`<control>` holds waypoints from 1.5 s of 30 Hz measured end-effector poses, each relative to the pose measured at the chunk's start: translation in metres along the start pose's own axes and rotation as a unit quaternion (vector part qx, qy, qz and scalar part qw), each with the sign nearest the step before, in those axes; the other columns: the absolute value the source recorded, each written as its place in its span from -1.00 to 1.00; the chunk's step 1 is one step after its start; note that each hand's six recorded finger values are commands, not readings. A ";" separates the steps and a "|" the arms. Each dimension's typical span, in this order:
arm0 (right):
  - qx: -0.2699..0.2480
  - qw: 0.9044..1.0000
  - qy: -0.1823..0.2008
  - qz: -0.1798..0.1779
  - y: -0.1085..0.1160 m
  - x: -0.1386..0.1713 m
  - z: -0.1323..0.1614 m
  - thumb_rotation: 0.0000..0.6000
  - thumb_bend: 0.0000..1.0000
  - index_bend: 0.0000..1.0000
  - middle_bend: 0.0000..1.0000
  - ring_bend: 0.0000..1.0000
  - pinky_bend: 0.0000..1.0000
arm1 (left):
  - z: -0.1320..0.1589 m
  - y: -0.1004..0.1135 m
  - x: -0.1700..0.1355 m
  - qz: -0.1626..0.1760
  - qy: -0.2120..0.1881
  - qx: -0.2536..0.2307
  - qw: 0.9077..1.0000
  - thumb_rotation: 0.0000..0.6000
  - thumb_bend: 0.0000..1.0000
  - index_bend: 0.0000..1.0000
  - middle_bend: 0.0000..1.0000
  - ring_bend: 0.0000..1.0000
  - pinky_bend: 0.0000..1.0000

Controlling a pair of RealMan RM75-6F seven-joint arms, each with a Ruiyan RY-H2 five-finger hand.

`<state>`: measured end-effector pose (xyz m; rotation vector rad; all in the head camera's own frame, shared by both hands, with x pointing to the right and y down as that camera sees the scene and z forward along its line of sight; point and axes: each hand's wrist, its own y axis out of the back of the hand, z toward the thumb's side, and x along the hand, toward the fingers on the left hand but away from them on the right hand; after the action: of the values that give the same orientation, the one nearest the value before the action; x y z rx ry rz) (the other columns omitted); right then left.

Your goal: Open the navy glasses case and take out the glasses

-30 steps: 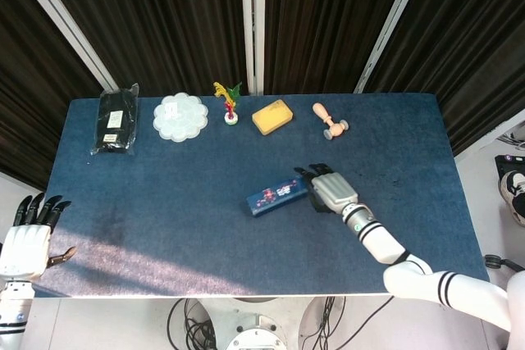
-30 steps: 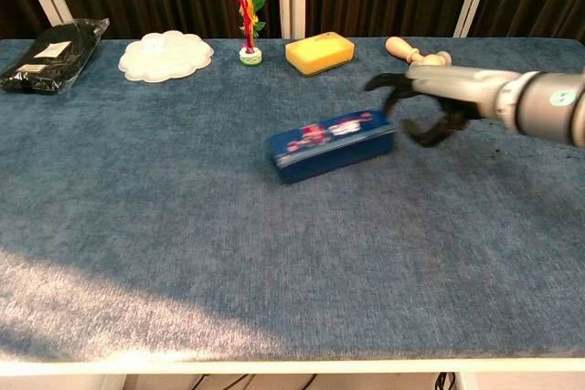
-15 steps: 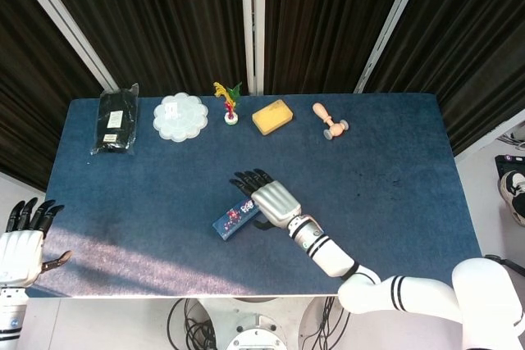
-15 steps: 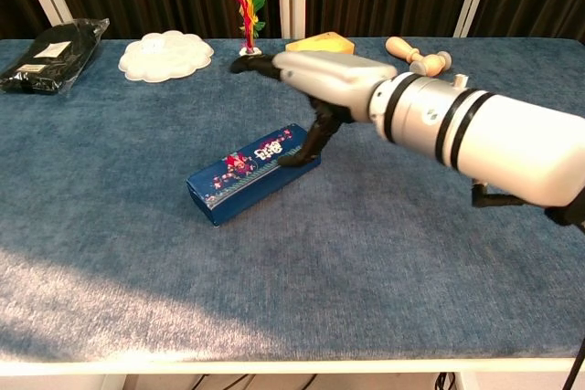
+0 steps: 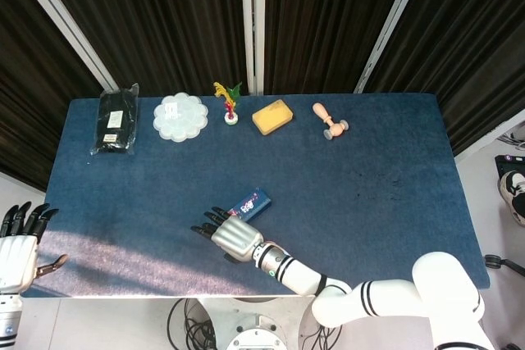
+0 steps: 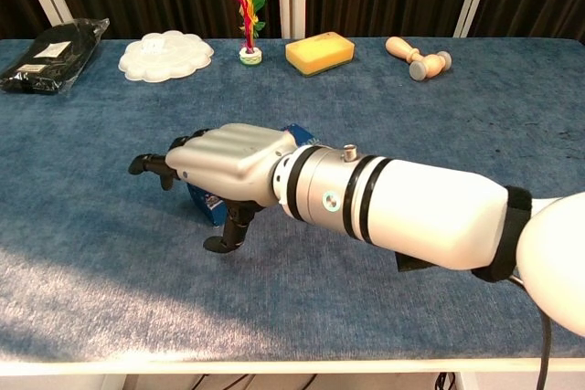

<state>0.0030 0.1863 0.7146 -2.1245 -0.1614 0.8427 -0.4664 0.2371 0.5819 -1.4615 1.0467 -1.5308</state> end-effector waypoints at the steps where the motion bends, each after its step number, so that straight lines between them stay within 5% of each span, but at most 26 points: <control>1: 0.007 1.000 -0.002 0.002 -0.001 0.000 -0.001 1.00 -0.48 -1.00 -0.58 -1.00 -1.00 | -0.001 0.000 0.000 0.000 0.001 0.000 1.000 1.00 -1.00 -0.59 -0.75 -1.00 -1.00; 13: 0.091 0.994 -0.051 0.035 -0.002 0.054 -0.054 1.00 -0.44 -1.00 -0.43 -1.00 -1.00 | 0.002 0.003 -0.001 0.005 -0.005 0.002 1.000 1.00 -1.00 -0.59 -0.75 -1.00 -1.00; 21: 0.134 0.978 -0.149 0.064 -0.003 0.132 -0.126 1.00 -0.45 -1.00 -0.42 -1.00 -1.00 | 0.011 0.006 0.003 0.008 -0.016 0.006 1.000 1.00 -1.00 -0.59 -0.75 -1.00 -1.00; 27: 0.093 0.968 -0.227 0.046 0.009 0.165 -0.171 1.00 -0.40 -1.00 -0.50 -1.00 -1.00 | 0.015 0.008 0.005 0.009 -0.020 0.009 1.000 1.00 -1.00 -0.59 -0.75 -1.00 -1.00; 30: 0.050 0.968 -0.244 0.017 0.021 0.168 -0.182 1.00 -0.27 -1.00 -0.54 -1.00 -1.00 | 0.017 0.008 0.006 0.008 -0.021 0.009 1.000 1.00 -1.00 -0.59 -0.75 -1.00 -1.00; 35: -0.031 0.964 -0.263 -0.034 0.050 0.150 -0.206 1.00 0.25 -1.00 -0.62 -1.00 -1.00 | 0.022 0.008 0.009 0.009 -0.029 0.011 0.999 1.00 -1.00 -0.59 -0.75 -1.00 -1.00; 39: -0.070 0.960 -0.269 -0.033 0.057 0.121 -0.217 1.00 0.56 -1.00 -0.58 -1.00 -1.00 | 0.024 0.010 0.010 0.010 -0.032 0.015 0.999 1.00 -1.00 -0.59 -0.75 -1.00 -1.00; 45: -0.121 0.955 -0.270 -0.007 0.050 0.080 -0.217 1.00 0.67 -1.00 -0.52 -1.00 -1.00 | 0.022 0.010 0.008 0.007 -0.026 0.019 0.999 1.00 -1.00 -0.59 -0.75 -1.00 -1.00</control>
<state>0.1906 0.0424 0.7308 -2.0571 -0.5885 1.4435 -0.4451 0.2242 0.5755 -1.4573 0.9908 -1.4857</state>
